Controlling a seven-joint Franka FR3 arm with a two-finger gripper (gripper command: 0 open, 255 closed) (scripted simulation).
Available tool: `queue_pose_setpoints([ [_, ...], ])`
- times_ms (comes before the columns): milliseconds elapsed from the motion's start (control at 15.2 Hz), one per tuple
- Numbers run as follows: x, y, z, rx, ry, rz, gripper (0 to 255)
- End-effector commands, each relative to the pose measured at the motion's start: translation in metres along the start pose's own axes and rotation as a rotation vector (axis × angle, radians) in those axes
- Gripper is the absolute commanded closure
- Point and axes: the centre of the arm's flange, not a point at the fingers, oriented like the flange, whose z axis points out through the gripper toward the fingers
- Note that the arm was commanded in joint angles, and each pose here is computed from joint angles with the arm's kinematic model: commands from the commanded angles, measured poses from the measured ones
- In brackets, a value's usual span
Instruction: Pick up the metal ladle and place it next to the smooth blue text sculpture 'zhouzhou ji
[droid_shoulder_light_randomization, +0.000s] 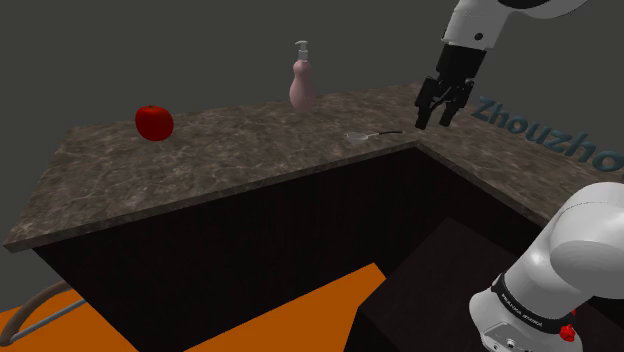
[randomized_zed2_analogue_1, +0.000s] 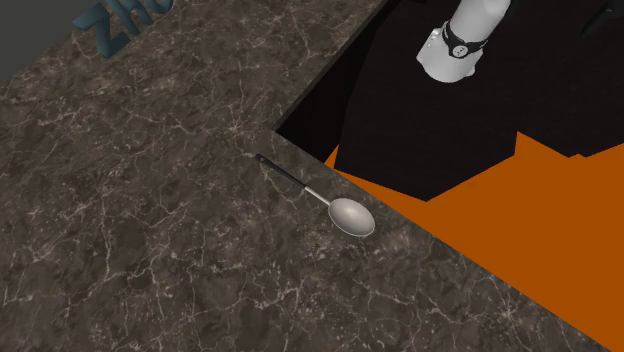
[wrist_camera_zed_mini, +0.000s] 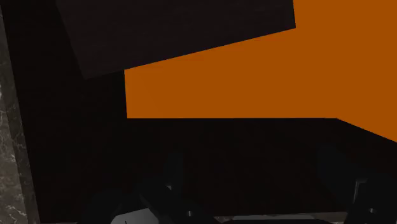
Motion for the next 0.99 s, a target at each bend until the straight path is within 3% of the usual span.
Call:
queue_pose_setpoints([
  [0, 0.0, 0.0, 0.0, 0.0, 0.0, 0.0, 0],
  [924, 0.085, 0.131, 0.066, -0.089, 0.011, -0.624, 0],
])
